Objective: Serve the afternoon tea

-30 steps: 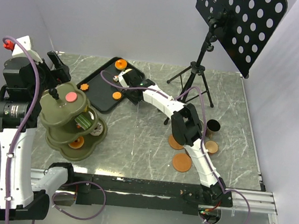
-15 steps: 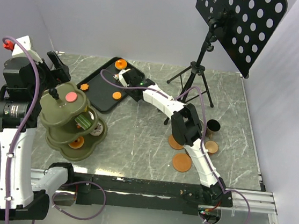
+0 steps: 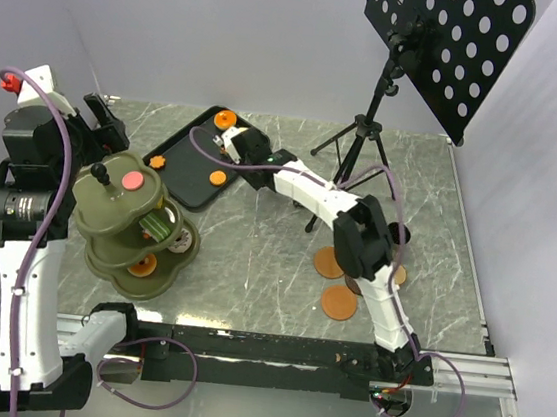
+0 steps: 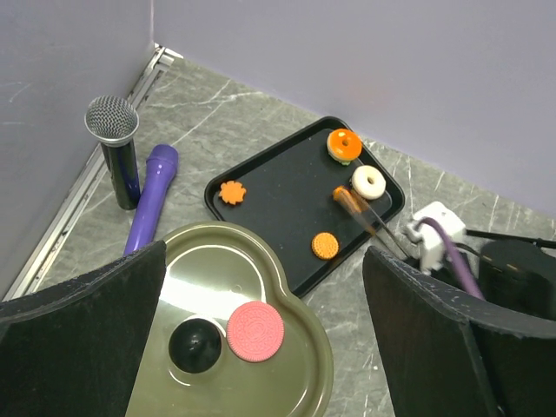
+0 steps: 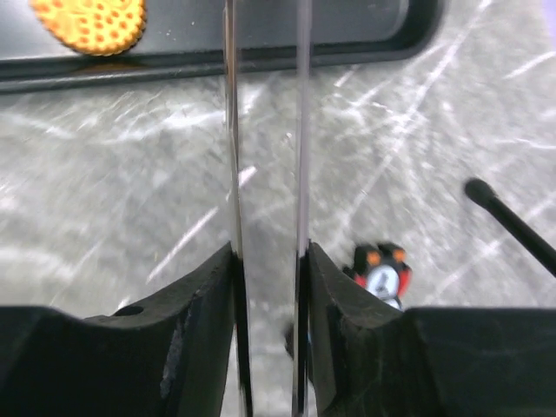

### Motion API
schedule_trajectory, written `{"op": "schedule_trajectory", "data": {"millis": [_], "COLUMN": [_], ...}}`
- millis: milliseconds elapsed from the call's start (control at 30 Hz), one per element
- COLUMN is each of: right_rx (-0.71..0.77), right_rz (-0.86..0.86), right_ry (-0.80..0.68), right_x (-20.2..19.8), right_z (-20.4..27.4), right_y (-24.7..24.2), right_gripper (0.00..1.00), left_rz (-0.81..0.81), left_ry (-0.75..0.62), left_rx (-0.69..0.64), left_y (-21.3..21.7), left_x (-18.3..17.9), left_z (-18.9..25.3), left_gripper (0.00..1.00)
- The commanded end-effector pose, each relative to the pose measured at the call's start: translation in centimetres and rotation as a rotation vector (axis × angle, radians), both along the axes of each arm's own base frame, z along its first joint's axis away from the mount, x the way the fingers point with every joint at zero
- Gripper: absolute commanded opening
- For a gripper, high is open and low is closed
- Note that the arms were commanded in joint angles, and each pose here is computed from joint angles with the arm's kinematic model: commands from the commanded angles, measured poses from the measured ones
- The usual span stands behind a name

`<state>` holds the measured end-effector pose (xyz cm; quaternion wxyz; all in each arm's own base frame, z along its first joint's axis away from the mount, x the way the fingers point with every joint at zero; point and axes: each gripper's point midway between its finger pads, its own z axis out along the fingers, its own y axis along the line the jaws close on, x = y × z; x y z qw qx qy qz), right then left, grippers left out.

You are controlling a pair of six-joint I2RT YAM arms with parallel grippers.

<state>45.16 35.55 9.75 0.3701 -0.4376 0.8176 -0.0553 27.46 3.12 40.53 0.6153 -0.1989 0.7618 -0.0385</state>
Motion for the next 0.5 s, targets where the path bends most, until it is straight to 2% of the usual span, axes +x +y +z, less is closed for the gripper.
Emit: {"op": "schedule_trajectory", "data": {"millis": [0,267,400,467], "right_rx": [0.184,0.278,0.208,0.178], "right_rz": [-0.001,0.013,0.007,0.005], "right_ry": [-0.136,-0.116,-0.073,-0.071], "right_x": [-0.8,-3.0,-2.1,-1.5], "right_z": [8.9,10.4,8.1,7.2], "right_y": [1.0,1.0,1.6,1.9], "right_gripper": [0.20,0.20,0.25,0.31], "left_rz": [0.019,0.020,0.007,0.012], "left_ry": [-0.086,-0.090,-0.082,-0.083], "left_rx": [0.005,-0.020,-0.037,-0.032], "left_y": [0.4,0.4,0.1,0.2], "left_x": [0.0,0.5,0.6,0.5], "left_z": [2.8,3.0,2.7,2.8], "left_gripper": [1.00,1.00,1.00,1.00]}}
